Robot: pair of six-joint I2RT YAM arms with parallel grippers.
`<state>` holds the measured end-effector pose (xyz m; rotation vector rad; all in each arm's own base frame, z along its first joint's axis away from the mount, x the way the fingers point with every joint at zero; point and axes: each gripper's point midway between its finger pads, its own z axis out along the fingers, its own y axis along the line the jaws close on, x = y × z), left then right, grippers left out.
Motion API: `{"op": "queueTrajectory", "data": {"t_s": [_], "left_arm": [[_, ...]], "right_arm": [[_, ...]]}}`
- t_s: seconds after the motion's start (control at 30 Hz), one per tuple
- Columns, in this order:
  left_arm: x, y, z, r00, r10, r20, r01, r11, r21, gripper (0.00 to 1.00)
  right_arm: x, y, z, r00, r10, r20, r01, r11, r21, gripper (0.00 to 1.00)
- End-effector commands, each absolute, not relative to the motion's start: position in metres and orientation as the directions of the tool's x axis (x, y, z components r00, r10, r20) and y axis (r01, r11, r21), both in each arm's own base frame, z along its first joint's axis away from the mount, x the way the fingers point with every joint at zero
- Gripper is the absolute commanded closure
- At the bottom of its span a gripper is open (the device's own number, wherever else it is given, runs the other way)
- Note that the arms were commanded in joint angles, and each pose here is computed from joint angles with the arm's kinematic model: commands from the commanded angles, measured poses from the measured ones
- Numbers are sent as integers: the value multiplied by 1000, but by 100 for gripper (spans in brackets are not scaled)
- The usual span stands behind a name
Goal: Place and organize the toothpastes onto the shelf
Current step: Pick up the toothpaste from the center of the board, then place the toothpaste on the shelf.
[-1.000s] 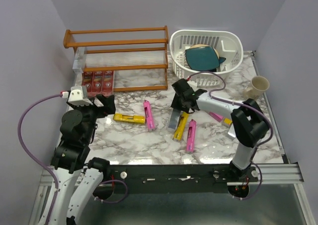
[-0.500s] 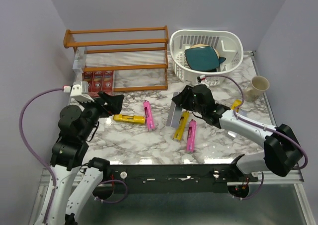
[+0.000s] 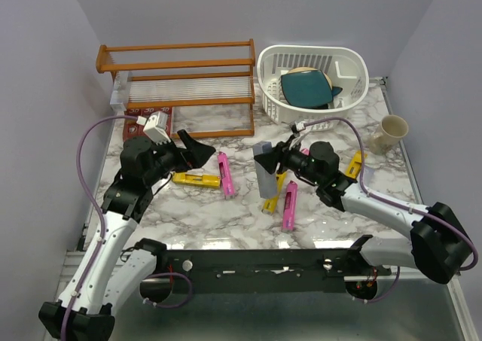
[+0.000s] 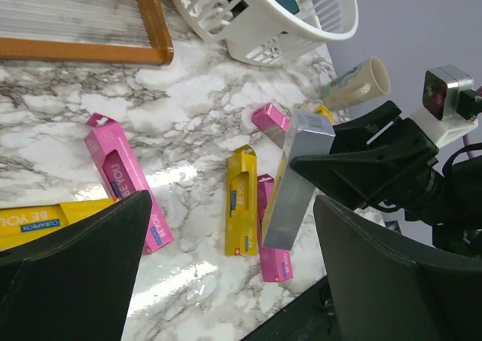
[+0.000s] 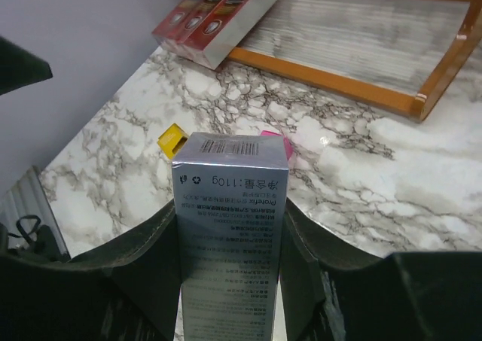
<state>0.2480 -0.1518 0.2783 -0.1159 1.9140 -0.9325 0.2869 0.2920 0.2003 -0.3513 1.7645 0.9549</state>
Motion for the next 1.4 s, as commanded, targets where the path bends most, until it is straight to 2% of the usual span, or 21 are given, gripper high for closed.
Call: {"op": "queueTrajectory", "data": {"t_s": [0.0,0.1,0.3,0.77,1.03,1.37], "left_arm": [[243,-173,301,-569,-477,-670,314,627,-713,1],[247,-178,300,-596,-459,-659,283,648,-707,1],[241,-208,305,-652,-371,-662,333,644,-689,2],[214,-247,248,-767,-64,-638,428,690,-584,8],[208,-256,230,-786,22,-617,464,681,-567,25],[199,-272,223,-802,87,-591,505,627,-593,52]], "right_arm": [[269,303,237,-134,116,-984,-807,564,176,79],[259,309,238,-34,36,-999,-827,561,48,78],[232,333,233,148,-127,-981,-845,499,-192,75],[212,347,232,250,-202,-947,-824,469,-318,72],[211,346,234,265,-194,-945,-816,477,-327,71],[212,348,228,268,-210,-940,-811,478,-338,70]]}}
